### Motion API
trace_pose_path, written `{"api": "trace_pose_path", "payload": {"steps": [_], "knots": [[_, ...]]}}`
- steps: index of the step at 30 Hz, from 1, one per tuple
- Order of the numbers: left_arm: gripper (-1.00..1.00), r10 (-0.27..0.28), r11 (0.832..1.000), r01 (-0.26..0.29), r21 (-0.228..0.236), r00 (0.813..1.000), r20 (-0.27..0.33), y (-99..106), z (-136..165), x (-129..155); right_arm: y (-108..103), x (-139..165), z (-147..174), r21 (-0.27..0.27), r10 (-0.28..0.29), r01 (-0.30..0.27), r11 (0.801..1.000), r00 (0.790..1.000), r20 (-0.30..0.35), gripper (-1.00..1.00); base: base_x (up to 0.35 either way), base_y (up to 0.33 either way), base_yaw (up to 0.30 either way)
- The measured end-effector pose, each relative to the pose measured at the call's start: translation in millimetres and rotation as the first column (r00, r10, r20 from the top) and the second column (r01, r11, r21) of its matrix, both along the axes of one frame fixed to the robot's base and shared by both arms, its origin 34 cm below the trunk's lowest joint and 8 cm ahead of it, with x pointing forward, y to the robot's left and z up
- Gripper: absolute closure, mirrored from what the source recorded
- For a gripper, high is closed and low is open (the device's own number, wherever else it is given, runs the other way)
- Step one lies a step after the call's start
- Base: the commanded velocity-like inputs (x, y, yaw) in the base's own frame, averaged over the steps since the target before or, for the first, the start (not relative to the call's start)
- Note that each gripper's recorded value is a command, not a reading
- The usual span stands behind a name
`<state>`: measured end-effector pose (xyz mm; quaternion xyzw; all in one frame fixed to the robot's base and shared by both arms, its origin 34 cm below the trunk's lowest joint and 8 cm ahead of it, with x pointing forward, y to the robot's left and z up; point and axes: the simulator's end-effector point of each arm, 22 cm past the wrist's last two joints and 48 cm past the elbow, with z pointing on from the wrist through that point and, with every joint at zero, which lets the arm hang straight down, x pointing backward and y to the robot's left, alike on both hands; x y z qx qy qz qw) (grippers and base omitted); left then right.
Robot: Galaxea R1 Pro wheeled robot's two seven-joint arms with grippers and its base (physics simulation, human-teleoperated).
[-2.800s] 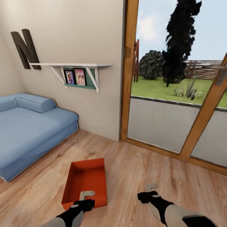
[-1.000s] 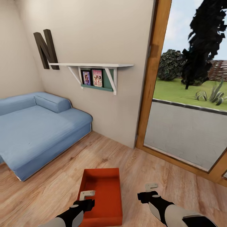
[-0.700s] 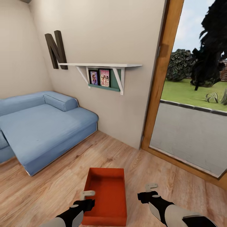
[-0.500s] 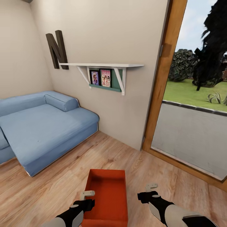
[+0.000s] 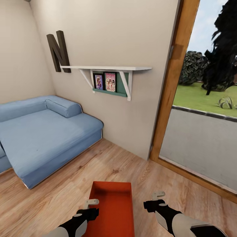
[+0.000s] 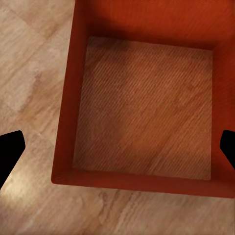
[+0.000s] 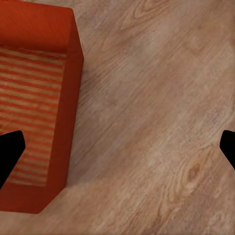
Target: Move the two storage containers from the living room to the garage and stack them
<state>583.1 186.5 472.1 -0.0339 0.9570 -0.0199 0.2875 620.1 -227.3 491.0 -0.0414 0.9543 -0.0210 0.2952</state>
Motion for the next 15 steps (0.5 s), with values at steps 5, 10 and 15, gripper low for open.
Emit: {"api": "trace_pose_path", "payload": {"steps": [5, 10, 15], "knots": [[-1.0, 0.0, 1.0, 0.0, 0.0, 1.0, 0.0, 0.0, 0.2, -0.1, -0.2, 0.0, 0.2, -0.001, 0.0, 0.0, 1.0, 1.0, 0.0, -1.0, 0.136, 0.0, 0.0], [-1.0, 0.0, 1.0, 0.0, 0.0, 1.0, 0.0, 0.0, 0.2, -0.1, -0.1, 0.0, 0.2, 0.0, 0.0, 0.0, 1.0, 1.0, 0.0, -1.0, 0.205, 0.0, 0.0], [-1.0, 0.0, 1.0, 0.0, 0.0, 1.0, 0.0, 0.0, 0.0, -0.1, 0.0, -0.2, -0.1, 0.0, 0.0, 0.0, 1.0, 1.0, 0.0, -1.0, 0.058, 0.0, 0.0]]}}
